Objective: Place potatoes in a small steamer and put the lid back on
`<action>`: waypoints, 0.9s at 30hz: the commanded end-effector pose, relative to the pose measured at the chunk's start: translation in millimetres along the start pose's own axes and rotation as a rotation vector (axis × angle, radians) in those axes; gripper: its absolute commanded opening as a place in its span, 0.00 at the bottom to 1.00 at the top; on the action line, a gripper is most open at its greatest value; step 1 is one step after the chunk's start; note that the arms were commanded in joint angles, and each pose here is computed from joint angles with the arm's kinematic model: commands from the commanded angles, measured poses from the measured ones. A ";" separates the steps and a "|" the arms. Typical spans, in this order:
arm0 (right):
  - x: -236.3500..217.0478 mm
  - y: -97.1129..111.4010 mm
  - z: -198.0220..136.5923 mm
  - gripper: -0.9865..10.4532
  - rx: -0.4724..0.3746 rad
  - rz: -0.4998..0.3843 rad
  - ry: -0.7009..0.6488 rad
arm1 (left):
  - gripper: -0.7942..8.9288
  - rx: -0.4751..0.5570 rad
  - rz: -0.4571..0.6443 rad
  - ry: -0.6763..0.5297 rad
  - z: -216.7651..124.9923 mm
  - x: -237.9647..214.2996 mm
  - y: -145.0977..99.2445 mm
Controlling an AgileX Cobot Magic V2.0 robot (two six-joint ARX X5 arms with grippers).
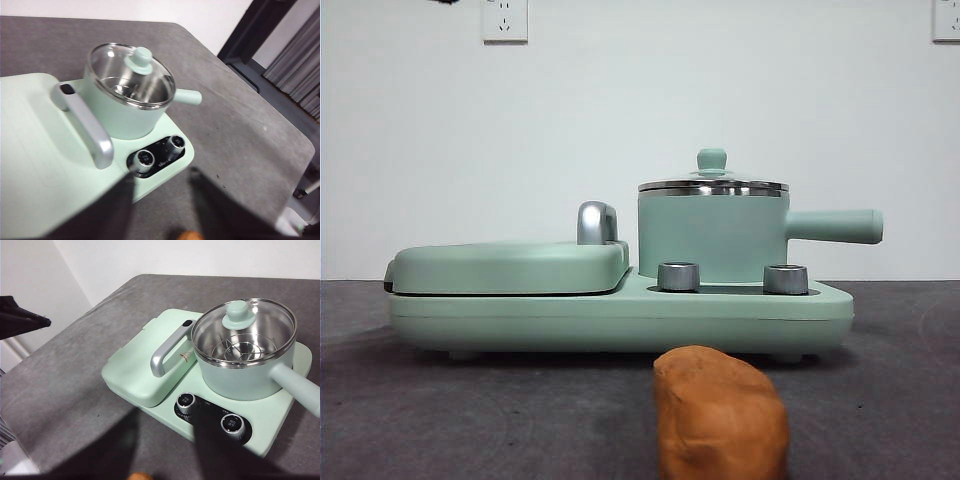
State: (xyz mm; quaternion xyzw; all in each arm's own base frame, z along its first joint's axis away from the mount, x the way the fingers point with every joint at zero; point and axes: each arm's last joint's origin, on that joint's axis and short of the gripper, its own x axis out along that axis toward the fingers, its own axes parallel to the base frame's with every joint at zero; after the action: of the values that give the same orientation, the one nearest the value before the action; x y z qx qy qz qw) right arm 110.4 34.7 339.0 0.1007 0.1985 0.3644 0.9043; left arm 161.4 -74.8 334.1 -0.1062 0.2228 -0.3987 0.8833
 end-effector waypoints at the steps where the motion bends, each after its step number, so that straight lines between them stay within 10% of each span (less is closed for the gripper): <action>1: -1.1 2.0 4.5 0.41 -0.022 0.006 -0.014 | 0.53 0.027 -0.024 -0.011 7.3 2.3 -3.8; 17: -1.1 1.7 1.4 0.53 0.004 0.003 0.013 | 0.60 0.071 -0.118 0.095 52.5 55.4 -20.7; 27: -1.1 1.6 0.7 0.53 0.009 0.003 0.020 | 0.60 0.227 0.044 0.242 95.5 142.1 -31.9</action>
State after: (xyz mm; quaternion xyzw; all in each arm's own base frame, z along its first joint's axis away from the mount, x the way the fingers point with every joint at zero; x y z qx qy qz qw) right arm 109.2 34.6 335.7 0.1054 0.2174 0.3616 0.9005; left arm 261.9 -191.8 384.0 0.0225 0.2952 -0.4066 0.8643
